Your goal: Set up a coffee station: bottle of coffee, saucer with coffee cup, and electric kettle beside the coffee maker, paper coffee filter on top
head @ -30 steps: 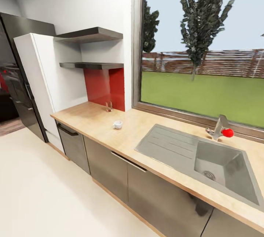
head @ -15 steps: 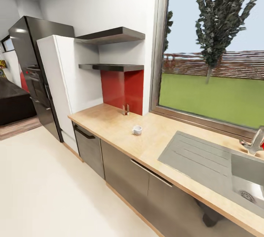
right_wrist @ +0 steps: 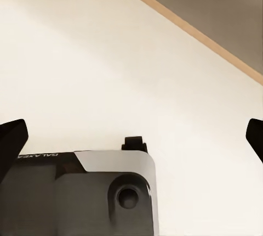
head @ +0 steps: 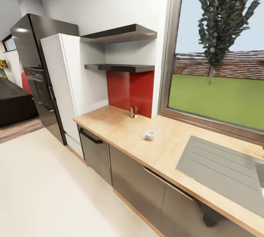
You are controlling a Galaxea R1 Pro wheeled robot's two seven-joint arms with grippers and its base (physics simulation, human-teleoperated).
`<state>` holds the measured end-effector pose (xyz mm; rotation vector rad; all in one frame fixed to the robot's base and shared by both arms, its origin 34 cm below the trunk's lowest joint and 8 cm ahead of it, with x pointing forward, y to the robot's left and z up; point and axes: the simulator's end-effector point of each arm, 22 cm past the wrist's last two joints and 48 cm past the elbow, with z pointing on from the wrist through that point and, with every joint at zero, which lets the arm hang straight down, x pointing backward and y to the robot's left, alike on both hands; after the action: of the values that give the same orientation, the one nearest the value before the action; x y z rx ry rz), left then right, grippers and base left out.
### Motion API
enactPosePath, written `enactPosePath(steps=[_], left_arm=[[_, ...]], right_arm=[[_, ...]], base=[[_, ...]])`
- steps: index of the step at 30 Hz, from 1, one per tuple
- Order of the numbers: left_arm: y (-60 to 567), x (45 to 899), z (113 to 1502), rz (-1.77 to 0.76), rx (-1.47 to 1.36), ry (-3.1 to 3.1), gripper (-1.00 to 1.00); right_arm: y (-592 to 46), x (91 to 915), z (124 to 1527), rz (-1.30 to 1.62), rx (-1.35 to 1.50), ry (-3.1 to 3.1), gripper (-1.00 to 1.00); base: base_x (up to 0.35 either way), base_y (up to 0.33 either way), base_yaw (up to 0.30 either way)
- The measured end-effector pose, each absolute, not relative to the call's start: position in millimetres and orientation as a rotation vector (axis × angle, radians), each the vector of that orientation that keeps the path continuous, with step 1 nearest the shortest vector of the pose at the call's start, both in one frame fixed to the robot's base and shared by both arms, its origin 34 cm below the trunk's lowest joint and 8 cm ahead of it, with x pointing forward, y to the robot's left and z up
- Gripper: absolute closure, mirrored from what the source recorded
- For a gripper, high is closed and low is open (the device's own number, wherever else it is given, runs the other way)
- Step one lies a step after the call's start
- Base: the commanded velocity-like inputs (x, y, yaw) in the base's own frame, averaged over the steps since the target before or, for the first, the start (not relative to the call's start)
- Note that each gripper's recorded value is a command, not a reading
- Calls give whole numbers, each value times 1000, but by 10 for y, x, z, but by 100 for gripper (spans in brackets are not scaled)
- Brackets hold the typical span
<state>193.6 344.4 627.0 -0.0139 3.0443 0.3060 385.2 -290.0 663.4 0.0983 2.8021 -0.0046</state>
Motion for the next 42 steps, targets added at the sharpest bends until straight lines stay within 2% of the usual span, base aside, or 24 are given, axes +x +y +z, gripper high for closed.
enactPosePath(steps=[22, 42], left_arm=[[3442, 1961, 6272, 305, -14, 3033, -100], [3442, 1963, 6273, 305, -12, 3032, -100]], right_arm=[[-2897, 3848, 6632, -3, 97, 2804, -100], [-2892, 3849, 6633, 0, 96, 2803, -100]], base=[[211, 280, -9], [240, 254, -242]])
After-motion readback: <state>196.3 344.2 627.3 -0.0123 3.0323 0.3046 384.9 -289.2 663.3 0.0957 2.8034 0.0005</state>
